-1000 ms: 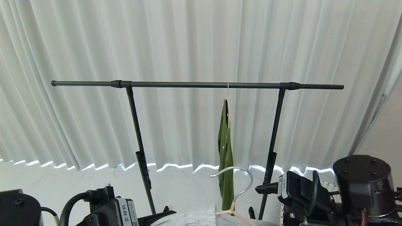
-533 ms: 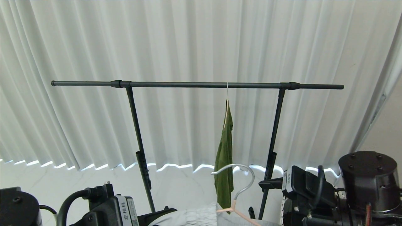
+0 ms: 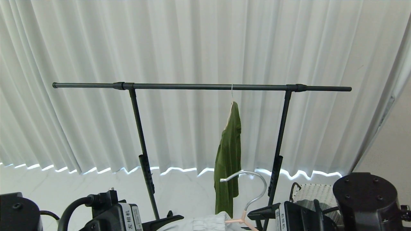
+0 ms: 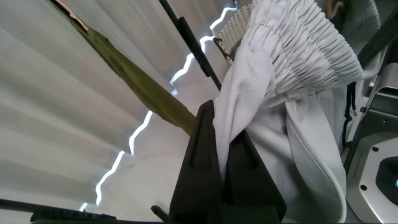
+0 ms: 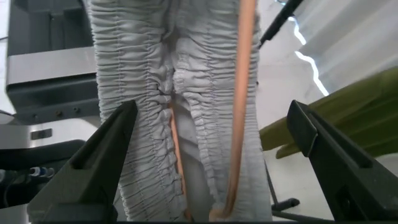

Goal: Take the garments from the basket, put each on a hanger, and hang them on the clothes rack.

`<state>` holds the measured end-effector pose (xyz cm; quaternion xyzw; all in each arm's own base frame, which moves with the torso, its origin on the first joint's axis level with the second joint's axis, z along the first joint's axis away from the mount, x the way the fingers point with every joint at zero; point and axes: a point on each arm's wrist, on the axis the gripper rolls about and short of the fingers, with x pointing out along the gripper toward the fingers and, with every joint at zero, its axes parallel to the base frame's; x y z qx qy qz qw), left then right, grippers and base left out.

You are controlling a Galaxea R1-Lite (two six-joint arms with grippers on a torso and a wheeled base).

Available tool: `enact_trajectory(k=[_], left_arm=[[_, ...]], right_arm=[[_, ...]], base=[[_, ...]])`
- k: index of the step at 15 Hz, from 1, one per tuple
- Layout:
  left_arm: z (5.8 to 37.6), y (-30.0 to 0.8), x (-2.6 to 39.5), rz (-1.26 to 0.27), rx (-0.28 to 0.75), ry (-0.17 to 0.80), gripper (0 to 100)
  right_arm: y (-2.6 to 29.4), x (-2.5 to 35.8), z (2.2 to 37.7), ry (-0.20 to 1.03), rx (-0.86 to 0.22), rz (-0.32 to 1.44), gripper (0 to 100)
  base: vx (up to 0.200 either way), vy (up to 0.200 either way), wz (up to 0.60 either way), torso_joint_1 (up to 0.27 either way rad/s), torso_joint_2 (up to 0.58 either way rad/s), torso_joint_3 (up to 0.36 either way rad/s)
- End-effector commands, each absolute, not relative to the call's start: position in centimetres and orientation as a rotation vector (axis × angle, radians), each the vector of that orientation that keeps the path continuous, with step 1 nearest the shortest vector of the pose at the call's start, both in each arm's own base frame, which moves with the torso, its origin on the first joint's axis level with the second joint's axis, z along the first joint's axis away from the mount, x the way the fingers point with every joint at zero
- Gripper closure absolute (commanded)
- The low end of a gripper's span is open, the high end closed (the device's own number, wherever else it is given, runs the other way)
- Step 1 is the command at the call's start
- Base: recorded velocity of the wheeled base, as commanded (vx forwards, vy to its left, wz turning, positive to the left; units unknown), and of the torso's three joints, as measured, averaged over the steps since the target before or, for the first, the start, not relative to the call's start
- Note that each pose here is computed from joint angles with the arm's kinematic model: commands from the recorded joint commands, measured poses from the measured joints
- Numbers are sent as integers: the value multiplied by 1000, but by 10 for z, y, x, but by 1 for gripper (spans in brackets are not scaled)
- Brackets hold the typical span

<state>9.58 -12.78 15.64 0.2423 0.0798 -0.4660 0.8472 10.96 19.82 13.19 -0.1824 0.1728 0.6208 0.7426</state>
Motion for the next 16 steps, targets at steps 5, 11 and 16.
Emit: enact_trajectory(k=[5, 11, 16], left_arm=[[158, -129, 97, -980, 502, 148, 100], [156, -128, 96, -981, 505, 154, 100], [153, -125, 101, -945, 504, 182, 0]], right_arm=[[199, 108, 130, 386, -401, 1372, 100], [197, 111, 133, 381, -387, 1347, 100], [194, 108, 151, 348, -299, 1336, 100]], base=[[0, 0, 0, 0, 0, 0], [0, 0, 0, 0, 0, 0], [0, 0, 0, 0, 0, 0]])
